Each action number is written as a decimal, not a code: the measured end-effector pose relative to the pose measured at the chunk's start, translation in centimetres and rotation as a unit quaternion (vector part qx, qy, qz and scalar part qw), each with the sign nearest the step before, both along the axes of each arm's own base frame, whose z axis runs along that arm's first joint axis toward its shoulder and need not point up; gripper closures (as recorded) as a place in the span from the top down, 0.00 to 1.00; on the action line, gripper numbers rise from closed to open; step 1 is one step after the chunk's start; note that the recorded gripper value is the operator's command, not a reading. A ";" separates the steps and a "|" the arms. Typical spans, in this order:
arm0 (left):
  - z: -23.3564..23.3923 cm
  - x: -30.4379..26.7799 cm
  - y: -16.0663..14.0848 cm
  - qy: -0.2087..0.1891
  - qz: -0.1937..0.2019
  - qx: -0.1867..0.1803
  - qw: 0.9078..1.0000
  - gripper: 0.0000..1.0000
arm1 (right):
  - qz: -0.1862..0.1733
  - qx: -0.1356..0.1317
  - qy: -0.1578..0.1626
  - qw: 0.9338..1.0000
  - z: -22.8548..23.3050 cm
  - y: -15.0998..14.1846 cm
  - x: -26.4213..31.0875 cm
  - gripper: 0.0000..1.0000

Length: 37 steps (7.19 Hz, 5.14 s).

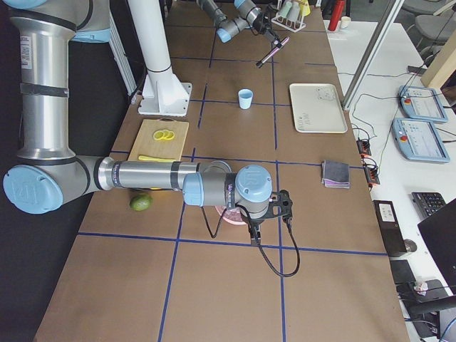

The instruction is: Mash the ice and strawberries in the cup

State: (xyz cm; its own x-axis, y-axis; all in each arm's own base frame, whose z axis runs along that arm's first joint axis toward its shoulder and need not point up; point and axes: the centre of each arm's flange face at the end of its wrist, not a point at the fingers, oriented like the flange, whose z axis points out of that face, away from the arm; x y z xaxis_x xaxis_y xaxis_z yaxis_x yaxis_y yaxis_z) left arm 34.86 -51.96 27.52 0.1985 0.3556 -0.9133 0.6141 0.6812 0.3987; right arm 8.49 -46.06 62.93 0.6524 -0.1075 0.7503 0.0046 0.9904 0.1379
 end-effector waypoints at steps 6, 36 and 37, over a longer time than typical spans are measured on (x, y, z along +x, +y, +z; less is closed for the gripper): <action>19.3 -17.3 -1.4 -0.055 0.136 -0.306 0.941 0.00 | 0.000 0.004 0.003 1.000 -0.4 -0.5 0.0 0.99; 35.3 -42.2 5.5 -0.327 0.253 -0.250 0.876 1.00 | -0.001 0.006 0.005 1.000 -0.5 -1.0 0.0 0.99; 35.4 -42.9 5.8 -0.323 0.249 -0.256 0.876 1.00 | -0.001 0.005 0.005 1.000 -0.5 -1.0 0.0 0.99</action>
